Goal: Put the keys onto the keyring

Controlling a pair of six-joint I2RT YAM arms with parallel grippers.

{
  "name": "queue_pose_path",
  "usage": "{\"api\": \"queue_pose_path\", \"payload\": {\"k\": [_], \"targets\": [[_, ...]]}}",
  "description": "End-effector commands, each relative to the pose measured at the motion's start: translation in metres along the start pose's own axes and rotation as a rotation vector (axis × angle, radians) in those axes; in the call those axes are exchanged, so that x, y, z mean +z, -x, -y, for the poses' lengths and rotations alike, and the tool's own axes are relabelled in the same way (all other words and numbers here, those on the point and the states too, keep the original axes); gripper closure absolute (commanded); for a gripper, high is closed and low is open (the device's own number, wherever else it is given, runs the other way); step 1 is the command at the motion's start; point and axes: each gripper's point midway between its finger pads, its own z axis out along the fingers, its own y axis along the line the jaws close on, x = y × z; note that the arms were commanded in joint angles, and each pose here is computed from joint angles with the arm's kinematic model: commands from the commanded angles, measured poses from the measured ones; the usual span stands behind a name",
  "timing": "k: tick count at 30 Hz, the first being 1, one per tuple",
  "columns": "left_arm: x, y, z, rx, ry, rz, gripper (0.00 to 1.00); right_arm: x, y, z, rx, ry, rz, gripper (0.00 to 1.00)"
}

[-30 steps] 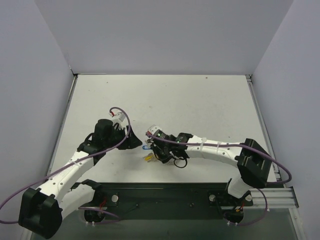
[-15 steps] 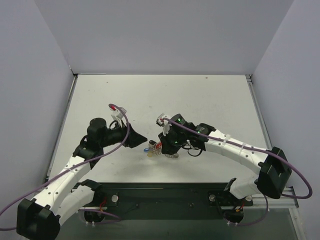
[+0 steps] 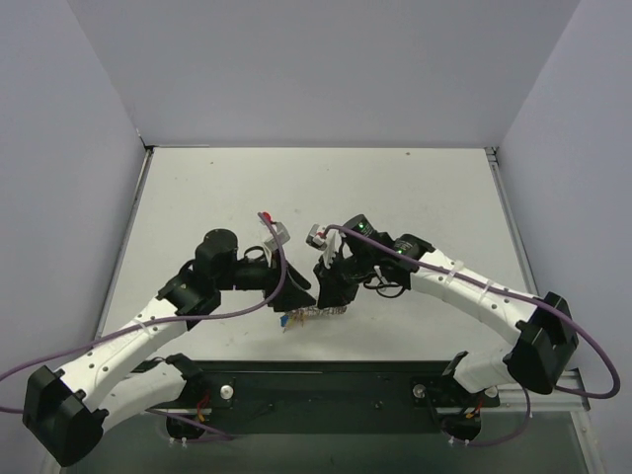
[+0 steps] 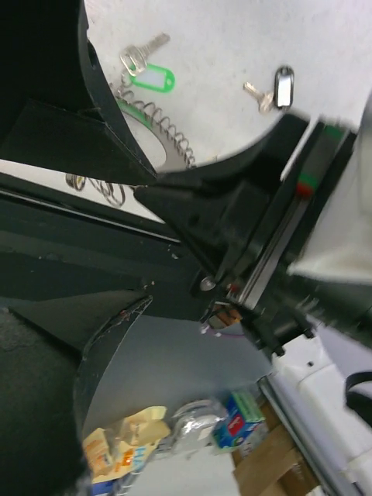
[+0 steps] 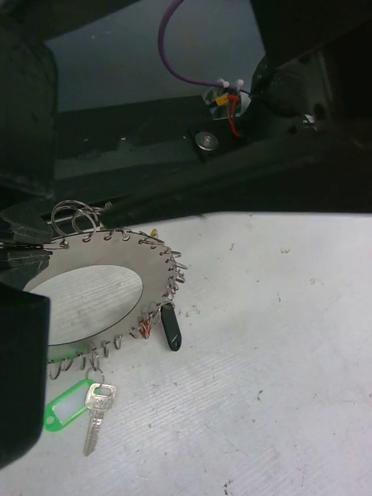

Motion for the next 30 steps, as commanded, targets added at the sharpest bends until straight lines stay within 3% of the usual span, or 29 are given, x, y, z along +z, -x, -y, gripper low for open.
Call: {"api": "queue_pose_path", "payload": {"k": [1, 17, 30], "targets": [[0.010, -0.002, 0.014, 0.106, -0.021, -0.062, 0.36, -0.021, 0.027, -0.020, -0.063, 0.121, 0.094, 1.00], [0.021, -0.009, -0.014, 0.085, 0.066, -0.046, 0.41, -0.046, 0.037, -0.037, -0.095, 0.206, 0.172, 1.00], [0.028, -0.009, 0.020, 0.132, -0.162, -0.035, 0.53, -0.057, 0.036, -0.046, -0.124, 0.235, 0.203, 1.00]]}}
